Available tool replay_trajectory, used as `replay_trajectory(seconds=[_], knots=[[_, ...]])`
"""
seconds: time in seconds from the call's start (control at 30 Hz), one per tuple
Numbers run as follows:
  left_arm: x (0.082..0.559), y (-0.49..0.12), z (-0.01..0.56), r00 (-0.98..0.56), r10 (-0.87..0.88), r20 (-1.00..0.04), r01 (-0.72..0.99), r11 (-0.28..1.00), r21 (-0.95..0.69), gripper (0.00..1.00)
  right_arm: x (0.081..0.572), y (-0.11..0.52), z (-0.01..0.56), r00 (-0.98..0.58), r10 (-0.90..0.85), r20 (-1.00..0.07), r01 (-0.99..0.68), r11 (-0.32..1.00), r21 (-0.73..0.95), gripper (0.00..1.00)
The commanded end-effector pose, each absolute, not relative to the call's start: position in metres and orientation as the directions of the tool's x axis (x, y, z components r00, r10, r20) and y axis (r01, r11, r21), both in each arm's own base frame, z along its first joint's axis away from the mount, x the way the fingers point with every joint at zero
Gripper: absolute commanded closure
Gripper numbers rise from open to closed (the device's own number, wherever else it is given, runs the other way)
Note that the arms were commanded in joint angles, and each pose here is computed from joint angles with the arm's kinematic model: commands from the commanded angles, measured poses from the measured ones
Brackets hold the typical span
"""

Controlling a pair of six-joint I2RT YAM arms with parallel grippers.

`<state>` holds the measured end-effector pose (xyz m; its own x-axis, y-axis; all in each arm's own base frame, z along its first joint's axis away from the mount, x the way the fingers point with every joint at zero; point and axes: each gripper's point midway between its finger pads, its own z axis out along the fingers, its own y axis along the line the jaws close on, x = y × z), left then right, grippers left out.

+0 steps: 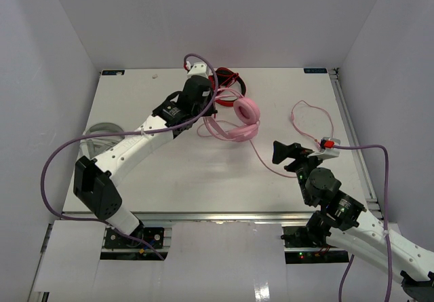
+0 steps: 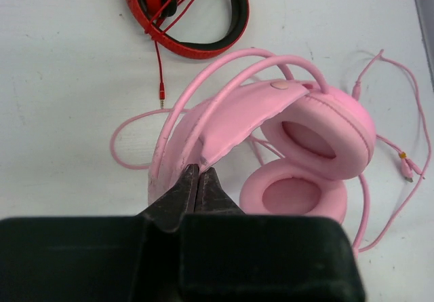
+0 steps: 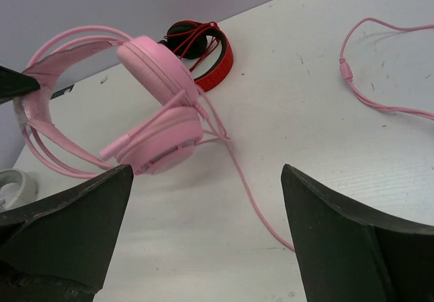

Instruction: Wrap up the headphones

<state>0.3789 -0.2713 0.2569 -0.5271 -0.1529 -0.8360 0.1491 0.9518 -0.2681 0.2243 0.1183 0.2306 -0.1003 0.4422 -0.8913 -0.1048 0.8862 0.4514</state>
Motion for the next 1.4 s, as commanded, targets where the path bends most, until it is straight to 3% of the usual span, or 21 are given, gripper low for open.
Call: replay_trajectory(seconds=[0.0, 0.43, 0.63, 0.7, 0.8, 1.07, 1.23, 1.37], knots=[[0.369, -0.280, 0.279, -0.525, -0.184, -0.831, 0.231, 0.909, -0.348, 1.00, 0.226, 0.116, 0.240, -0.067, 0.472, -0.879, -0.099, 0.874, 0.477, 0.03], [0.367, -0.252, 0.277, -0.530, -0.149, -0.835, 0.249, 0.914, -0.321, 1.00, 0.225, 0.115, 0.241, -0.065, 0.476, -0.877, -0.105, 0.871, 0.480, 0.03], [0.360, -0.235, 0.293, -0.502, -0.154, -0.851, 0.248, 0.917, -0.312, 1.00, 0.223, 0.135, 0.244, -0.079, 0.405, -0.911, -0.219, 0.884, 0.412, 0.00], [0.353, -0.233, 0.302, -0.489, -0.161, -0.857, 0.263, 0.910, -0.321, 1.00, 0.223, 0.142, 0.243, -0.085, 0.381, -0.921, -0.252, 0.886, 0.390, 0.06], [0.339, -0.235, 0.315, -0.465, -0.144, -0.873, 0.338, 0.883, -0.325, 1.00, 0.221, 0.150, 0.244, -0.093, 0.372, -0.923, -0.294, 0.876, 0.383, 0.10], [0.287, -0.258, 0.352, -0.375, -0.076, -0.924, 0.644, 0.696, -0.318, 1.00, 0.216, 0.147, 0.253, -0.066, 0.421, -0.905, -0.323, 0.849, 0.418, 0.09], [0.270, -0.268, 0.359, -0.369, -0.049, -0.928, 0.723, 0.612, -0.320, 1.00, 0.213, 0.143, 0.257, -0.051, 0.448, -0.893, -0.327, 0.837, 0.439, 0.08], [0.273, -0.266, 0.356, -0.374, -0.050, -0.926, 0.708, 0.630, -0.320, 1.00, 0.212, 0.142, 0.258, -0.049, 0.465, -0.884, -0.331, 0.827, 0.453, 0.08]])
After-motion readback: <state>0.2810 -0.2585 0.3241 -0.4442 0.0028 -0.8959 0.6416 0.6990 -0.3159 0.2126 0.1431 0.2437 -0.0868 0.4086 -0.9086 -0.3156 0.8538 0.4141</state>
